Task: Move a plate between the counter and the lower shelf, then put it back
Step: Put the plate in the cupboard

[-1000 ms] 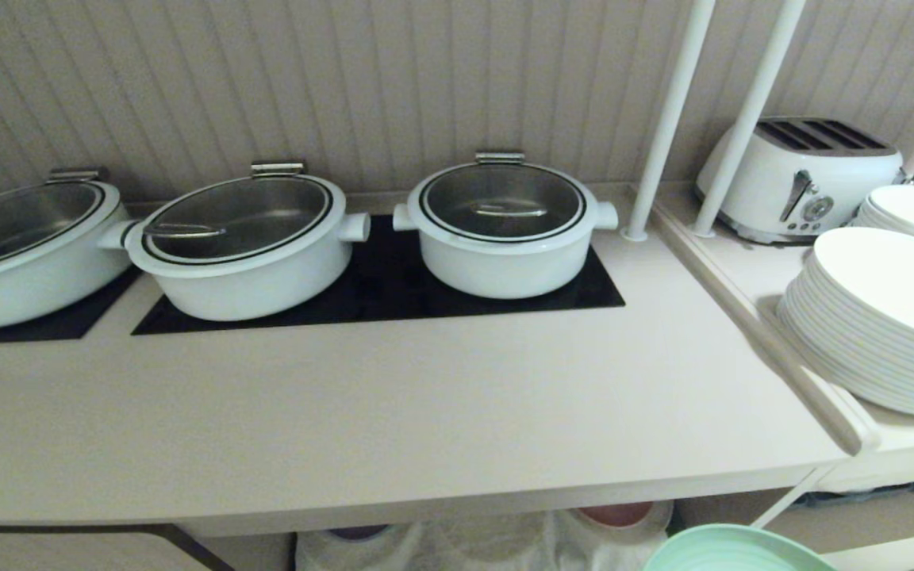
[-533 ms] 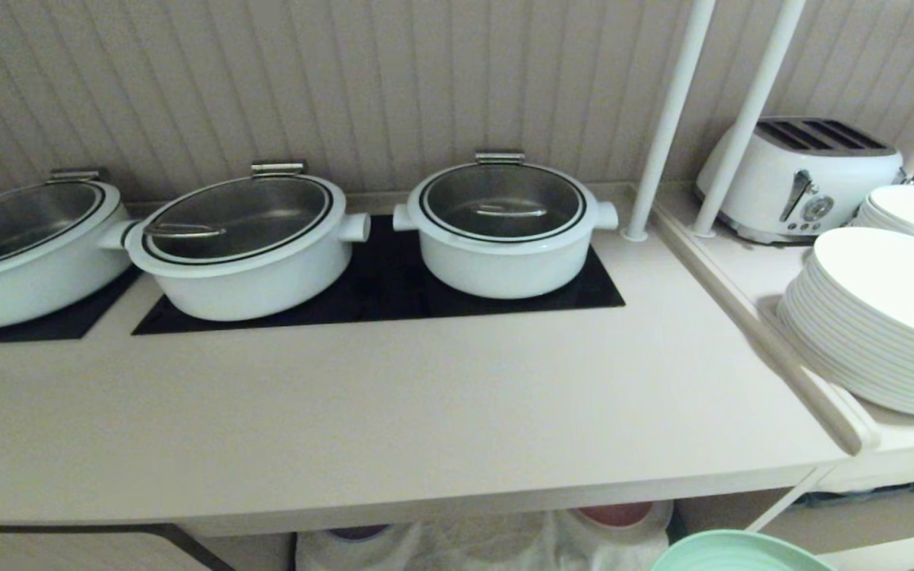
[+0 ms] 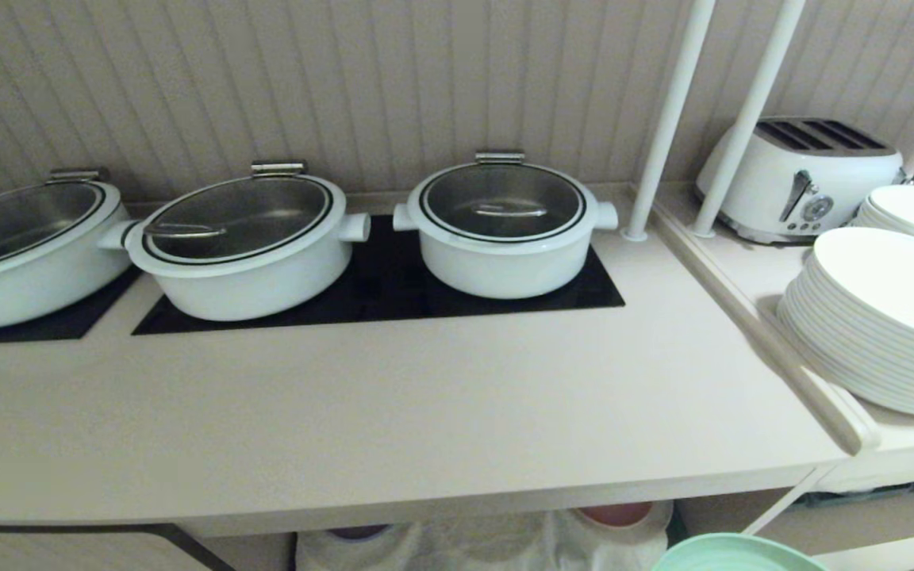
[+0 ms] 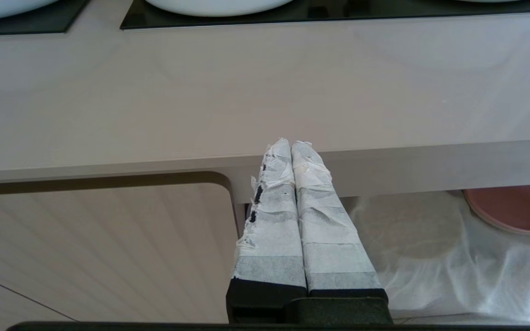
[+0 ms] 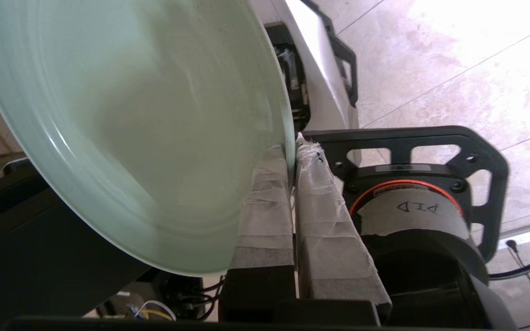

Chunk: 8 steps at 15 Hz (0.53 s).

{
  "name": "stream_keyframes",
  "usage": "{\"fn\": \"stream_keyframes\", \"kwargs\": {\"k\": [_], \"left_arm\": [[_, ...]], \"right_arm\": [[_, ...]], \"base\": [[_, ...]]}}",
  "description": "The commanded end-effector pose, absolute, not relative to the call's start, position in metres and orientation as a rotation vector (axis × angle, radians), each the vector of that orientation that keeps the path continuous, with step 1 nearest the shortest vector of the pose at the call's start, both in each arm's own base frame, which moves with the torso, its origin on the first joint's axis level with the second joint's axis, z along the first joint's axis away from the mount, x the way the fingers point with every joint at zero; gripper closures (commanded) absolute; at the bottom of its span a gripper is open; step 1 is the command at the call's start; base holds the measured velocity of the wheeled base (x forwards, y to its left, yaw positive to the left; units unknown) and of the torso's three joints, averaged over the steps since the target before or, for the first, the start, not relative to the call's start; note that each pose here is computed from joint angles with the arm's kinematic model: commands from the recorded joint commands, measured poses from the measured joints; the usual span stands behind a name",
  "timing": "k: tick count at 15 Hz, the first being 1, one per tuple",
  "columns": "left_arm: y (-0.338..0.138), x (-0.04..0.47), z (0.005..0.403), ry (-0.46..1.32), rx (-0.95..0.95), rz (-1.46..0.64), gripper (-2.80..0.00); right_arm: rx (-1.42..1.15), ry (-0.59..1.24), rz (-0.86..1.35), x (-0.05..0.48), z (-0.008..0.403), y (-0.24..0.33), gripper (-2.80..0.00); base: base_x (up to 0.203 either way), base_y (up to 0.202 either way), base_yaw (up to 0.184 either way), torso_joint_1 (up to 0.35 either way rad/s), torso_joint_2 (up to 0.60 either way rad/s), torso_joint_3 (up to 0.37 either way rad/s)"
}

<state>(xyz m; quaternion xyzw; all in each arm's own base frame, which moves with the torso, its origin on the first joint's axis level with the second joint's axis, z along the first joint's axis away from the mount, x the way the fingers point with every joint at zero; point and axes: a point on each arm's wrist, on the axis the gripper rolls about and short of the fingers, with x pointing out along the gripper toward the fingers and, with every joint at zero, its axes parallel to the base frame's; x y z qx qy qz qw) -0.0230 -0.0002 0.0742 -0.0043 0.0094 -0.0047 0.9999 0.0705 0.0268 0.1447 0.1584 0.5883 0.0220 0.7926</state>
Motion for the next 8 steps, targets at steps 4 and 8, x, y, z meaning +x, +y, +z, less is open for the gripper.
{"fn": "stream_keyframes", "kwargs": {"k": [4, 8], "left_arm": [[-0.0002, -0.0231, 0.0741, 0.018, -0.009, -0.009, 0.0], [-0.0002, -0.0231, 0.0741, 0.018, -0.009, -0.009, 0.0]], "right_arm": [[0.343, 1.273, 0.047, 0.0711, 0.1445, 0.0273, 0.0], [0.343, 1.273, 0.048, 0.0711, 0.1445, 0.0273, 0.0]], "base": [[0.0, 0.0, 0.0, 0.0, 0.0, 0.0], [0.0, 0.0, 0.0, 0.0, 0.0, 0.0]]}}
